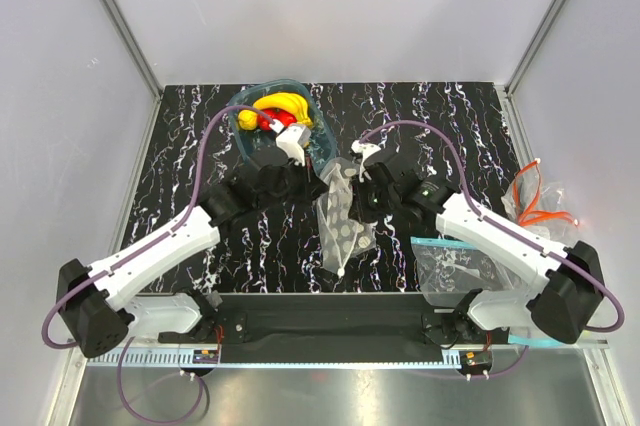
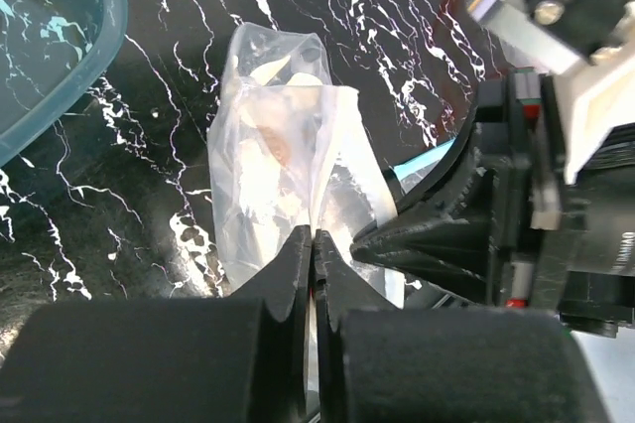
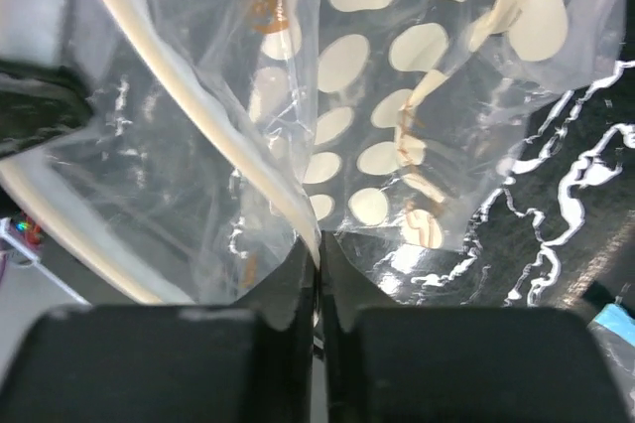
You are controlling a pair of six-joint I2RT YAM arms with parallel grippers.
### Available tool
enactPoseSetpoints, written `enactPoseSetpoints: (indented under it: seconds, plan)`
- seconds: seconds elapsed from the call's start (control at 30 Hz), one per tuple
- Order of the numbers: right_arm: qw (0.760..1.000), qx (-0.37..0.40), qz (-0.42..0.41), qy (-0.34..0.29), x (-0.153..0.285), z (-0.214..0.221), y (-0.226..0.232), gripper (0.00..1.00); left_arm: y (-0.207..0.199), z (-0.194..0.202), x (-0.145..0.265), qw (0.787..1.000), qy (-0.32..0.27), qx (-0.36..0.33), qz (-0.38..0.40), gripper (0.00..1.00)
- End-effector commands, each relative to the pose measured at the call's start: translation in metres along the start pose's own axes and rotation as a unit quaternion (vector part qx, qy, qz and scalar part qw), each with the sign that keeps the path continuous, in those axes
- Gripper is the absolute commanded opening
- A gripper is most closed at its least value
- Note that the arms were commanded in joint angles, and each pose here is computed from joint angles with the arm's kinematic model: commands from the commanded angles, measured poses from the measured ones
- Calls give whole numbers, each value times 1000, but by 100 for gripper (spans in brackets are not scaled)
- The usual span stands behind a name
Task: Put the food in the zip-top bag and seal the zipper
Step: Open the zipper of the food storage bag at the center of the board.
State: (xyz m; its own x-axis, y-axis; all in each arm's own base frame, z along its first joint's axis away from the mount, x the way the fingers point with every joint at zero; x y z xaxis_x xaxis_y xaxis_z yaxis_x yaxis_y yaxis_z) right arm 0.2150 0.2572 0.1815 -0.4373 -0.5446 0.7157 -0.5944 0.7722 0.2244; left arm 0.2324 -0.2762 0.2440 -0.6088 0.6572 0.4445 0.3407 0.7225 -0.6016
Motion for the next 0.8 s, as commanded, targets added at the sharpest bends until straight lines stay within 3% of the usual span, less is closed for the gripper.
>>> enactPoseSetpoints:
  seconds: [0.0,0.17,0.3,0.53,0.7,0.77]
  plan:
    - [999,3,47,-24,5,-17,-9,3,-17,-25,9,999,-29,2,26,0]
    - [987,-12,158,-14,32,-22,-39,0,3,-36,4,999,-38,-2,-10,0]
    - [976,-14,212,-42,57,-42,-51,0,13,-39,1,998,-45,-12,-38,0]
    - [981,-3,186,-46,70,-58,-38,0,16,-36,-5,998,-44,-21,-37,9]
    - [991,0,114,-75,71,-70,-16,0,13,-34,-16,999,-42,-20,-18,25]
    - [992,3,99,-77,69,-73,-10,0,11,-27,-21,999,-35,-9,-3,39]
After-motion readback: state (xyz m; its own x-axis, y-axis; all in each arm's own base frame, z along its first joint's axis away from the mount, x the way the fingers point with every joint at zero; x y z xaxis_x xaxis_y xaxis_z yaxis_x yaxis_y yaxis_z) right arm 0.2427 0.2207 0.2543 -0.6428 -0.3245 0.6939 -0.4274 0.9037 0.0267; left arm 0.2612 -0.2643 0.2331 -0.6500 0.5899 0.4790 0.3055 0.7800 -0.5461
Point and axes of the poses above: each gripper's point midway between its finger pads, its own x axis back along the fingers, its own y axis along the line the jaws close on, z = x × y, the point moved 2 cm from there along x, back along the fingers, and after that the axes turned 11 degrees about x, right-handed, at the moved point
